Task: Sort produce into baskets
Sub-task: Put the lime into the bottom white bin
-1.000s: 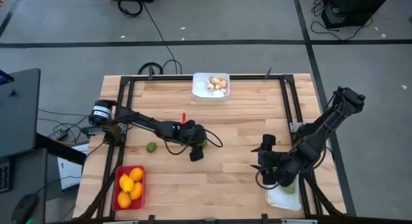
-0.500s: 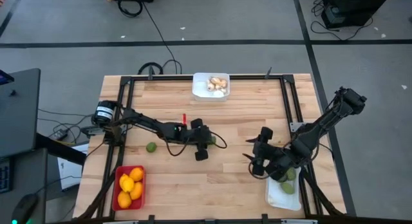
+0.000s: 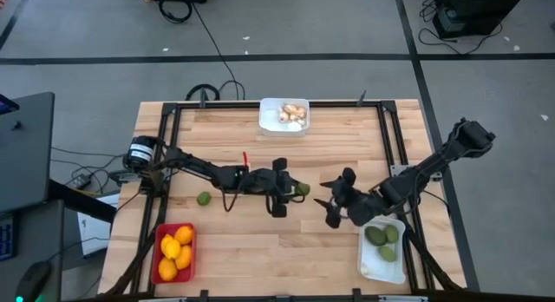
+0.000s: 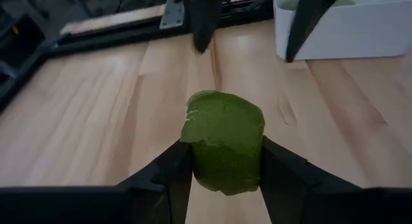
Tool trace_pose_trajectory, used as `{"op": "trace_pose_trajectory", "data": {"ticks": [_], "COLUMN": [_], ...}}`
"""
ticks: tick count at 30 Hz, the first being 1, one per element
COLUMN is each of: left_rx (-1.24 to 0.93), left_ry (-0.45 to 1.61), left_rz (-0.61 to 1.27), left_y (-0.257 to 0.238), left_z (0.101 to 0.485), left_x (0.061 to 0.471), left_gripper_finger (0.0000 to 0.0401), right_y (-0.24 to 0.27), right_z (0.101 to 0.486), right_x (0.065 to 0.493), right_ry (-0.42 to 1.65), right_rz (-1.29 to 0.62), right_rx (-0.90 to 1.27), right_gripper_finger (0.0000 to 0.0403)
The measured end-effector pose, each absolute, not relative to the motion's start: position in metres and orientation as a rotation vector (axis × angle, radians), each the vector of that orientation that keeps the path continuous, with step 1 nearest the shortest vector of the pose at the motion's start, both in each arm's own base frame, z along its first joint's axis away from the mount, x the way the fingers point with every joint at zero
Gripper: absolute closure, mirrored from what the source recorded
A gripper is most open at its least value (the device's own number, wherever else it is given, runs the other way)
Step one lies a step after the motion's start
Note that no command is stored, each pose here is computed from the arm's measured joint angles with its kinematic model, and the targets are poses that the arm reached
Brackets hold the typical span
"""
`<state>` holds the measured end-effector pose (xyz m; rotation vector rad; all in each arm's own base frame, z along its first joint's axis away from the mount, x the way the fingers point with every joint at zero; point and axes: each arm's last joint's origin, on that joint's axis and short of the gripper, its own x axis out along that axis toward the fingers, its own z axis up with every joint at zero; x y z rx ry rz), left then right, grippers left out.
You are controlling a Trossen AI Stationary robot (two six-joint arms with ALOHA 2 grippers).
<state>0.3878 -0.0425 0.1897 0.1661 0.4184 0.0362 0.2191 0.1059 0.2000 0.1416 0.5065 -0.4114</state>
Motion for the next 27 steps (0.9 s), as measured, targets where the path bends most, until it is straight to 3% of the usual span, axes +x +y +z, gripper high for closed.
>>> {"op": "trace_pose_trajectory", "data": {"ticks": [10, 17, 27], "left_rx": [0.329, 0.417, 0.374], "left_ry": [0.322, 0.299, 0.298], "left_rz": [-0.013, -0.005, 0.027], "left_y": [-0.055, -0.064, -0.065], "left_z": [0.198, 0.201, 0.201], "left_x": [0.390, 0.389, 0.388], "left_gripper_finger": [0.0240, 0.0239, 0.0228], "right_y": [0.093, 0.085, 0.082], "right_z": [0.203, 0.201, 0.202], "right_x": [0.235, 0.239, 0.243], "right_ry": [0.321, 0.324, 0.365], "right_rz": [-0.379, -0.365, -0.259], "right_rx": [0.513, 0.568, 0.582], "right_gripper_finger": [0.0130, 0.0134, 0.0205]}}
